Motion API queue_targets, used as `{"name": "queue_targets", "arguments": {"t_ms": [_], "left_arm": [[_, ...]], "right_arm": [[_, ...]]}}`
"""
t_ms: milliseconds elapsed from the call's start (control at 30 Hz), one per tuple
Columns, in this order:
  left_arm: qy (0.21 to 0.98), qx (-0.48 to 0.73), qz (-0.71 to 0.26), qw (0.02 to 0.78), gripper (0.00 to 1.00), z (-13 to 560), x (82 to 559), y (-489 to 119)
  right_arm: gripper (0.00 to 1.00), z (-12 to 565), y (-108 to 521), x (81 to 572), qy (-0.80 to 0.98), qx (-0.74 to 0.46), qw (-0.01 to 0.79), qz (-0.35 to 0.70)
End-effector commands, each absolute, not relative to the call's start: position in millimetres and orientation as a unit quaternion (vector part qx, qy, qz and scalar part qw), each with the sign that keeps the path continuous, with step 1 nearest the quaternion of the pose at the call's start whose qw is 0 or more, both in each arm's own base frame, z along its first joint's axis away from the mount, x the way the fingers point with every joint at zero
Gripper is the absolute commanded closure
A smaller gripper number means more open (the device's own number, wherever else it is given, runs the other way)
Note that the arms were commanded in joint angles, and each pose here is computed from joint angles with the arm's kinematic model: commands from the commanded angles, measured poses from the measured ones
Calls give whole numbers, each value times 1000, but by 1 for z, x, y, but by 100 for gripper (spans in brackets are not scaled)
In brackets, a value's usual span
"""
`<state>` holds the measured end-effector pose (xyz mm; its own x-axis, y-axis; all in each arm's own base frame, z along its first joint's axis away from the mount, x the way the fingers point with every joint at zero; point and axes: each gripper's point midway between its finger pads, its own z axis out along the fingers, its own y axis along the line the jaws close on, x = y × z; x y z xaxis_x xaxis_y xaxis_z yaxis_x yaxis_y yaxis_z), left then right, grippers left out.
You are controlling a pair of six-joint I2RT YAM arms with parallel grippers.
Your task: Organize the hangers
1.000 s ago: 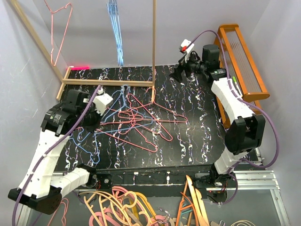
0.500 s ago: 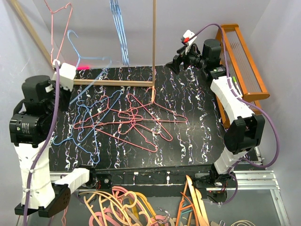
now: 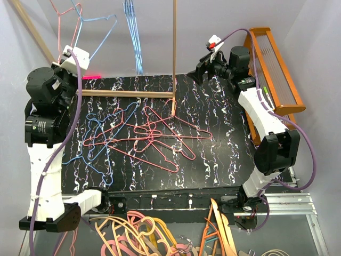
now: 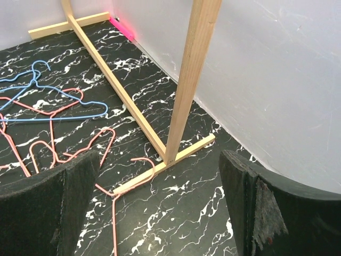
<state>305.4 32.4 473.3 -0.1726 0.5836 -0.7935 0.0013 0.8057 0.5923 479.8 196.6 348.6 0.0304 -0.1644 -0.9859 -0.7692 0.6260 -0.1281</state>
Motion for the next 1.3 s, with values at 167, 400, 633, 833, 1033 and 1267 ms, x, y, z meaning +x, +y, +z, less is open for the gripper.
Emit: {"name": "queue_targets", "arguments": {"t_ms": [167, 400, 633, 833, 1033, 1267], "left_arm": [[630, 188, 316, 684, 100, 537, 358, 40], [638, 204, 301, 679, 100, 526, 379, 34], [659, 230, 268, 664, 100, 513, 395, 21], [689, 309, 203, 623, 100, 471, 392, -30], [703, 326, 189, 603, 100, 447, 386, -43], [725, 271, 244, 584, 93, 439, 387, -16]], "right_arm": [[2, 393, 199, 461, 603, -355, 667, 257], [2, 394, 199, 456, 601, -354, 668, 259], [1, 393, 201, 452, 598, -356, 667, 265], [1, 390, 200, 450, 601, -354, 666, 264], [1, 381, 198, 444, 609, -359, 657, 262], [2, 314, 196, 443, 661, -415, 575, 246]]}}
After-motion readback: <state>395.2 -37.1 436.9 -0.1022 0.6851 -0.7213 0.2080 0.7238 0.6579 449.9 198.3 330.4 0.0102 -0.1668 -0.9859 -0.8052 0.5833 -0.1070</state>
